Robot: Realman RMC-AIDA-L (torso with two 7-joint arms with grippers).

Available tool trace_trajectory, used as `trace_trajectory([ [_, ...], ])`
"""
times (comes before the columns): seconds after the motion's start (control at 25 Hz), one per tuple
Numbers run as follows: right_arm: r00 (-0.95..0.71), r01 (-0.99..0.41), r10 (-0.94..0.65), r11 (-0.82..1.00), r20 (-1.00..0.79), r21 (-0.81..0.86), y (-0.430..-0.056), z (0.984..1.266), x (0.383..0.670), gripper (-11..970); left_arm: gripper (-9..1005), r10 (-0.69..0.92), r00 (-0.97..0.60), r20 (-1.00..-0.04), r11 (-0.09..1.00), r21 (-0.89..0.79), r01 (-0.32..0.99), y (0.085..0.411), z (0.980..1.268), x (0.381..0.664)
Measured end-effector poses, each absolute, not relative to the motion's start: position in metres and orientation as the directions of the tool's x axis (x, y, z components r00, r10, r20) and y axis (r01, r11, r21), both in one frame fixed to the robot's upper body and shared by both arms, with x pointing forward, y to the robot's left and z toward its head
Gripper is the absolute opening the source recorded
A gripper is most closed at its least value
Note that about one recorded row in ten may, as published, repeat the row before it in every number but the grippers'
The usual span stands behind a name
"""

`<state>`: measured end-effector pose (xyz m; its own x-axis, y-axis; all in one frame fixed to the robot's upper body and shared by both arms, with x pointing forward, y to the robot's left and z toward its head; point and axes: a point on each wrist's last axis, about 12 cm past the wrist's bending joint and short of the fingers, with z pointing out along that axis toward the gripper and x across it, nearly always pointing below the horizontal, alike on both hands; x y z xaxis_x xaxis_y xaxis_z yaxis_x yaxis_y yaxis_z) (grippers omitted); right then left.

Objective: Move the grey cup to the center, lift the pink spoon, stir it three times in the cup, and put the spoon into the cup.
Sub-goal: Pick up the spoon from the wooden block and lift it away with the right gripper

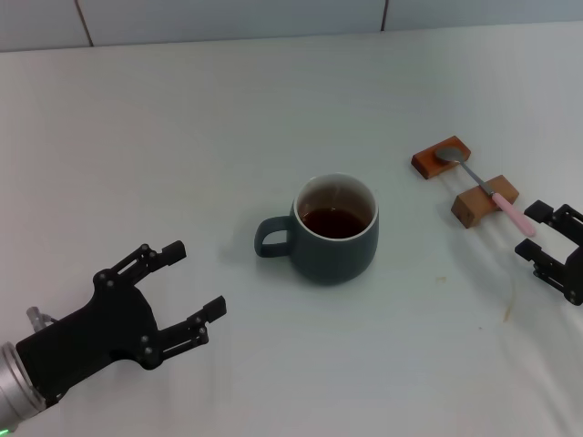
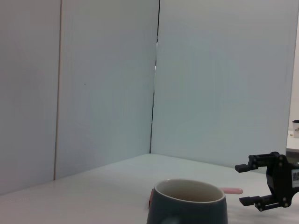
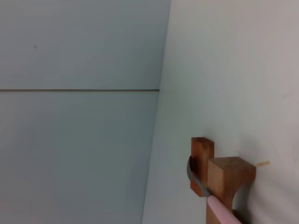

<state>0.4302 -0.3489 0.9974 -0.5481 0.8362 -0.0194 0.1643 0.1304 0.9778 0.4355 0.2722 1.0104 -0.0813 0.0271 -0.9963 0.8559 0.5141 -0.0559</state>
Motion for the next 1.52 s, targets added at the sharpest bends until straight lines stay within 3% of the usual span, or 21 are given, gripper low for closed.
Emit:
trace_trajectory([
  [1.52, -0.552, 0.158, 0.833, 0.163, -0.05, 0.974, -0.341, 1.001, 0.459, 693, 859, 0.008, -0.07, -0.998, 0.526, -0.056, 0.849, 0.271, 1.014, 0.442],
])
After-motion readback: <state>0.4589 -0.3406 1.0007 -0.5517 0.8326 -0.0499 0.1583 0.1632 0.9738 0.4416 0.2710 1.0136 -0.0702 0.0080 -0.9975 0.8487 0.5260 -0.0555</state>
